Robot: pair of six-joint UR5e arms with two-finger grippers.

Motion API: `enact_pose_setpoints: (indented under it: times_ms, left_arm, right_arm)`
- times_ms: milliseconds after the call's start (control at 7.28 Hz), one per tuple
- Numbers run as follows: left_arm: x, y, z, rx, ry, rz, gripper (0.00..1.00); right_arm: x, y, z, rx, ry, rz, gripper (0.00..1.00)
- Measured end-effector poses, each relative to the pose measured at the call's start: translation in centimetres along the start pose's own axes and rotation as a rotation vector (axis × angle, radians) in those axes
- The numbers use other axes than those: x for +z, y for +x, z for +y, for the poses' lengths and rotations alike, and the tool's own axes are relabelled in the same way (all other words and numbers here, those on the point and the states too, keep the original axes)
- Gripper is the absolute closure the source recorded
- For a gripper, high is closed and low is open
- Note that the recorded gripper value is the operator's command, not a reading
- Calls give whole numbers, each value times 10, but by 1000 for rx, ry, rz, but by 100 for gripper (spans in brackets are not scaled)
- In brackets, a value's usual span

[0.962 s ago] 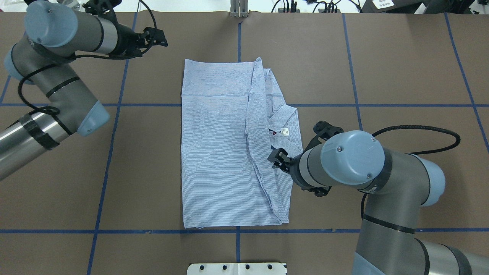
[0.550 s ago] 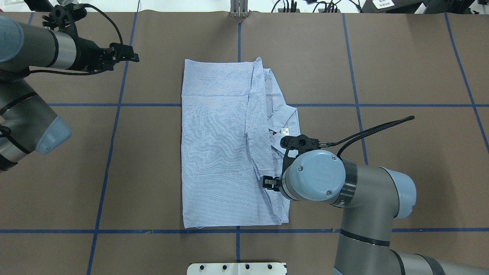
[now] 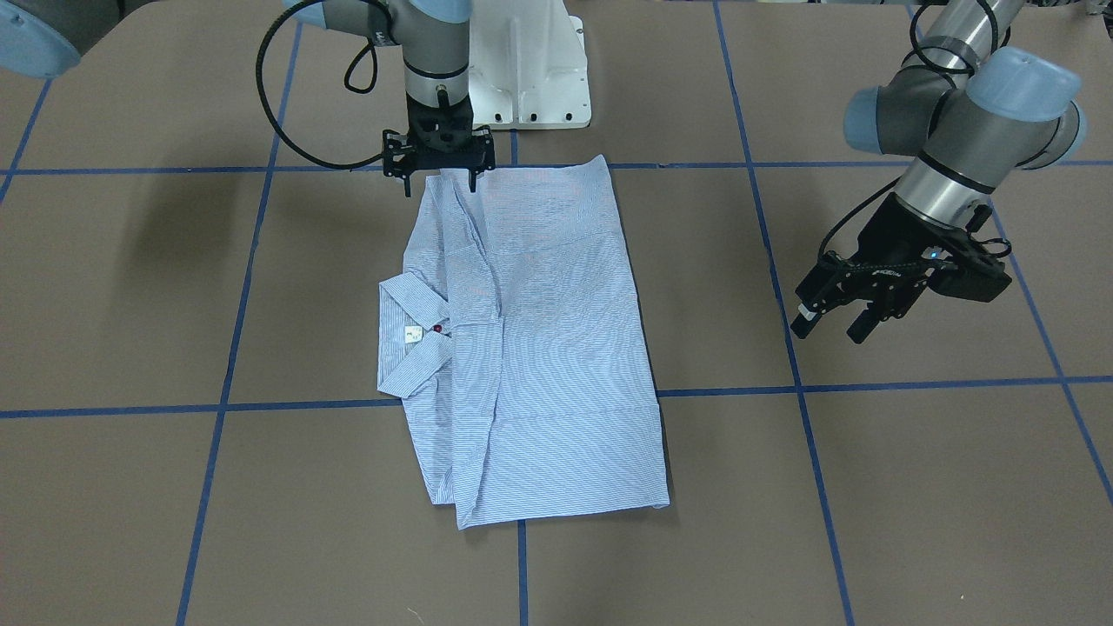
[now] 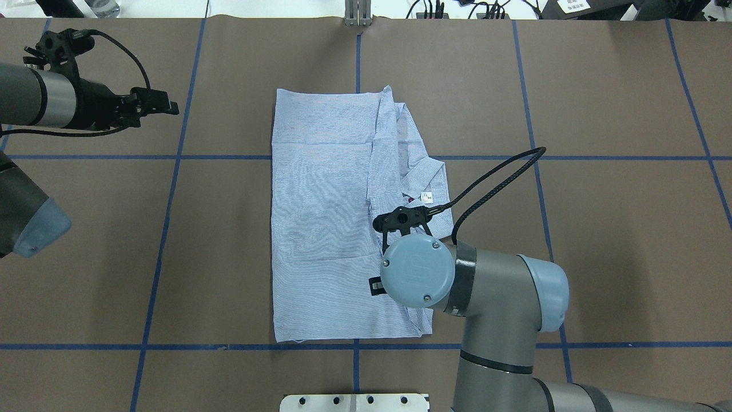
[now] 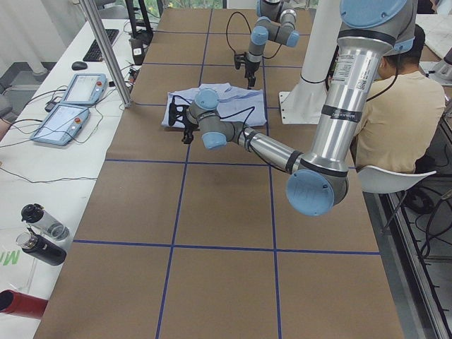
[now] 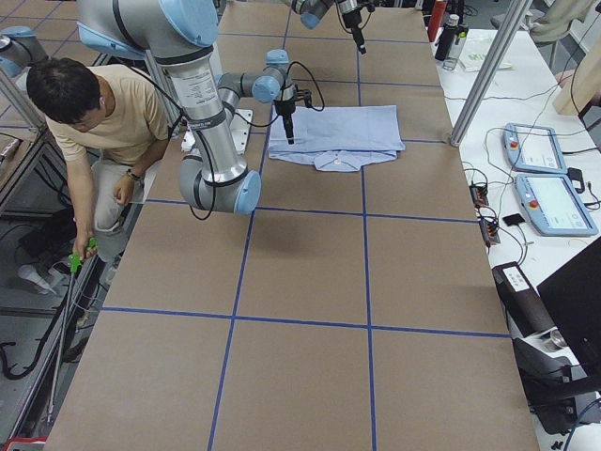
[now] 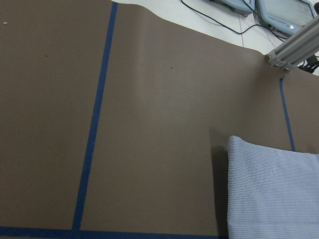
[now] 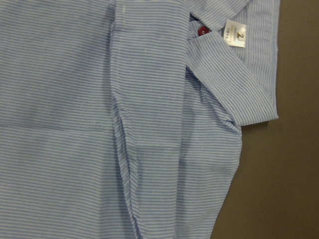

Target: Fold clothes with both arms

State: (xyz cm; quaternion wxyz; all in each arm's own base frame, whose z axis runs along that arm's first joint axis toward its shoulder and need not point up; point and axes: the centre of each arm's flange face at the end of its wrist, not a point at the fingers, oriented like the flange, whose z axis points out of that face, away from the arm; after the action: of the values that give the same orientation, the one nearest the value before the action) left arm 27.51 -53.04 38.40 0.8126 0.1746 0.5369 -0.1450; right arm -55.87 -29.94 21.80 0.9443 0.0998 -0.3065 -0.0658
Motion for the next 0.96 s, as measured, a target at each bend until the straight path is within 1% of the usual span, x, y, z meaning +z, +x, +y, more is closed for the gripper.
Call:
enact_pose_setpoints:
  times_ms: [275,550,825,962]
  left_arm:
    - [1,-4,2,-3,-2,-7,3]
    - [3,-6,2,-4,-4,-9,3]
    - [4,-7,3,-7,-6,-10,3]
    - [4,-7,3,-7,-6,-11,3]
  right_arm:
    - [17,-13,3,-69,8,55,0]
    - [30,-16,11,-130,-4,120,0]
    - [42,-18,15,-170,-12,156,0]
    - [45,-21,16,-184,-16,163,0]
